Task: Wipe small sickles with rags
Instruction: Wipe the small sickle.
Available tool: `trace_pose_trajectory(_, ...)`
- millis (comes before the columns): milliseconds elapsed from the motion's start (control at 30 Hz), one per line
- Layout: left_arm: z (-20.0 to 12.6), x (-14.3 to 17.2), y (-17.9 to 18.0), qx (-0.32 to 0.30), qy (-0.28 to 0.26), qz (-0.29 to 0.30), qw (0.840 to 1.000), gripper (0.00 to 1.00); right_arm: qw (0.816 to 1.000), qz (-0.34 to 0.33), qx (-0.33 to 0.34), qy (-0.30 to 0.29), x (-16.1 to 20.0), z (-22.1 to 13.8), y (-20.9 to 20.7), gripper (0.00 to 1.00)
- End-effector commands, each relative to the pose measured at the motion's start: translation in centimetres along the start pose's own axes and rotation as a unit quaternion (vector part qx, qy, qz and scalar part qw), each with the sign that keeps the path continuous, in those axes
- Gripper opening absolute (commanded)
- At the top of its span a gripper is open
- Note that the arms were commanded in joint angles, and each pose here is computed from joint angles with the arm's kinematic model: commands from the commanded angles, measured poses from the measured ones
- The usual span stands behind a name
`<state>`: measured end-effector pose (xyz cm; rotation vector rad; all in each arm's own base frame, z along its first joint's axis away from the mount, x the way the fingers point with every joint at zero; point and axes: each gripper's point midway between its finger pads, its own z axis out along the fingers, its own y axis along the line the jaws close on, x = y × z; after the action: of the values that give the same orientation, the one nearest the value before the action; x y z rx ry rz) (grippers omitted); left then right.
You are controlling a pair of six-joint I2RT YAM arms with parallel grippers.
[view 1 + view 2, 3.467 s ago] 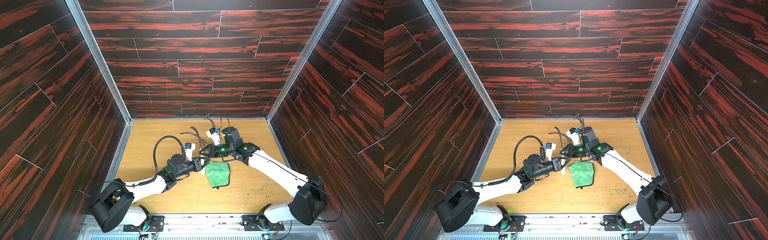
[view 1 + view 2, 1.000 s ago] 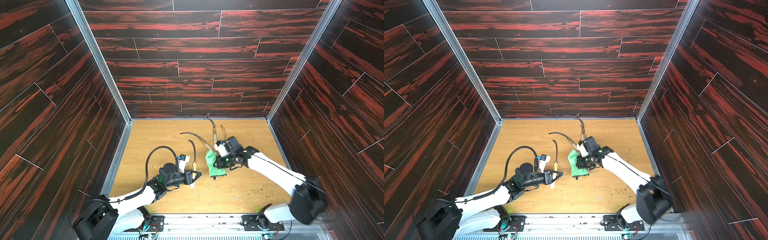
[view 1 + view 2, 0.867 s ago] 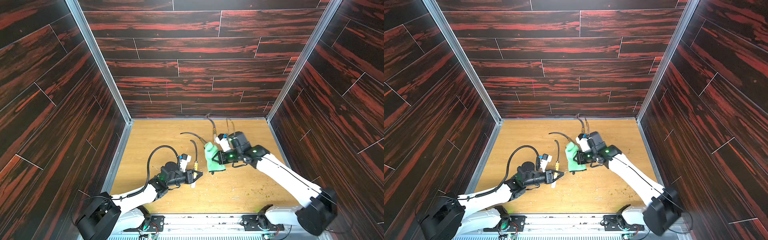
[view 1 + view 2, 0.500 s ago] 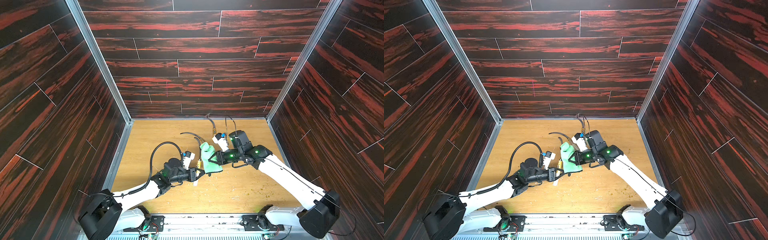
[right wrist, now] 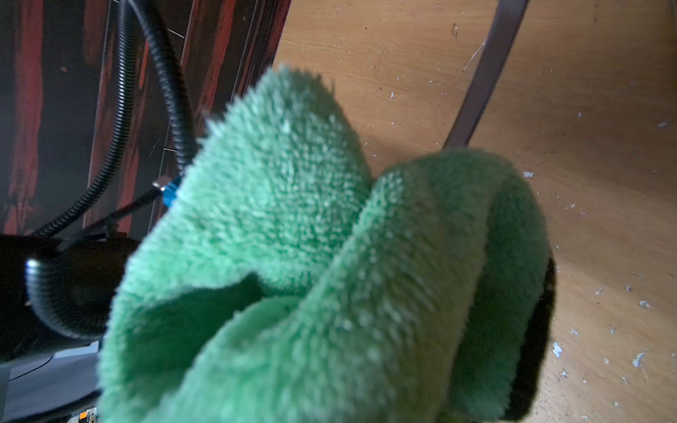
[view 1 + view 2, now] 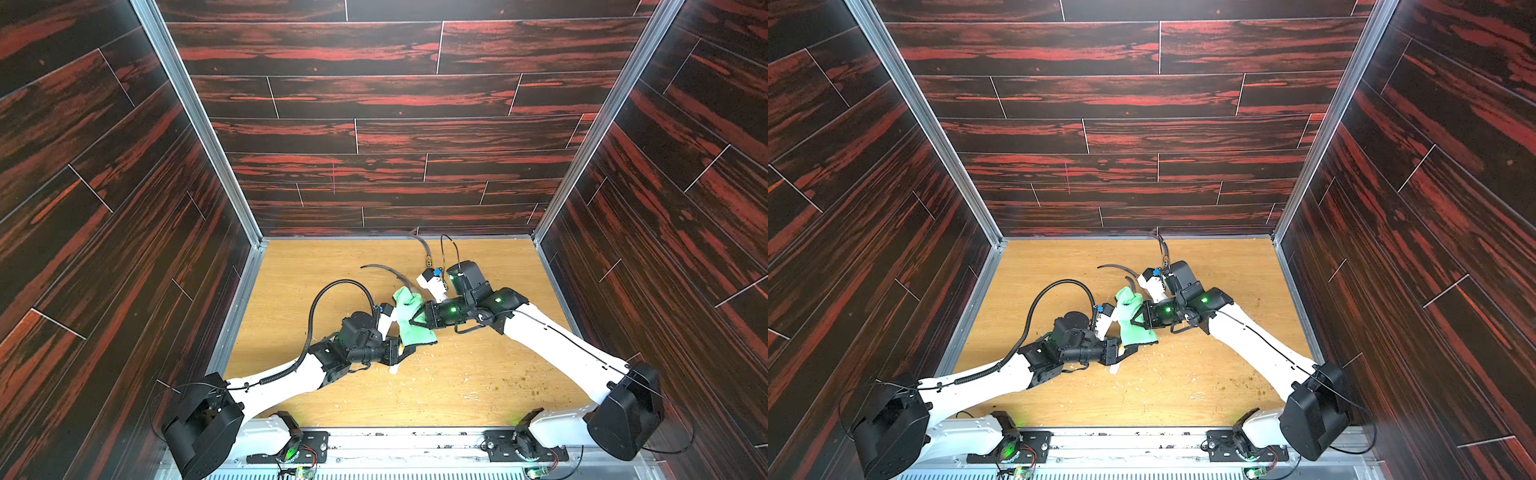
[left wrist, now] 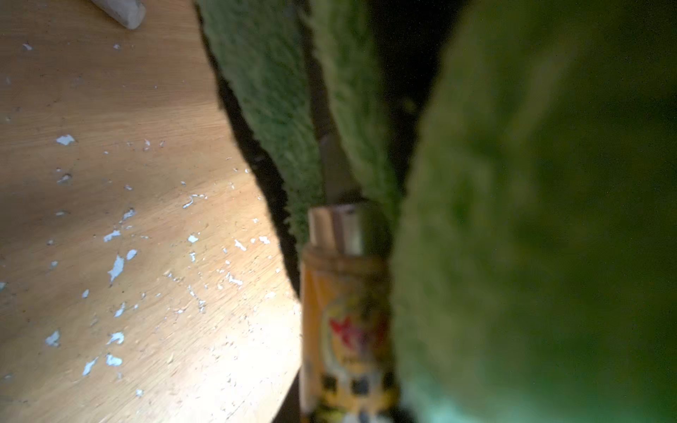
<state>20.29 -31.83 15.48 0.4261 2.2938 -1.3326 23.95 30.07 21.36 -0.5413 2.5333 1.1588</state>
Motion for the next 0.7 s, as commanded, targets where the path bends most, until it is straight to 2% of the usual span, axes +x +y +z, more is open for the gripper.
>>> trace_pose_trajectory(0,0.0,0.0,-3.6,0.042,0.011,0.069,0.997,0.00,1.000,-0.007,-0.001,-0.029,-2.6,0.1,0.3,0.01)
trace_pose_trajectory(400,-1.2,1.4,-6.4,0.046,0.017,0.152,0.987,0.00,0.999,0.017,0.004,-0.037,-5.4,0.5,-2.2,0.01)
trace_pose_trajectory(667,-2.5,1.3,-7.9,0.056,0.005,0.174,0.983,0.00,0.999,0.037,-0.003,-0.034,-6.2,1.6,-4.5,0.01)
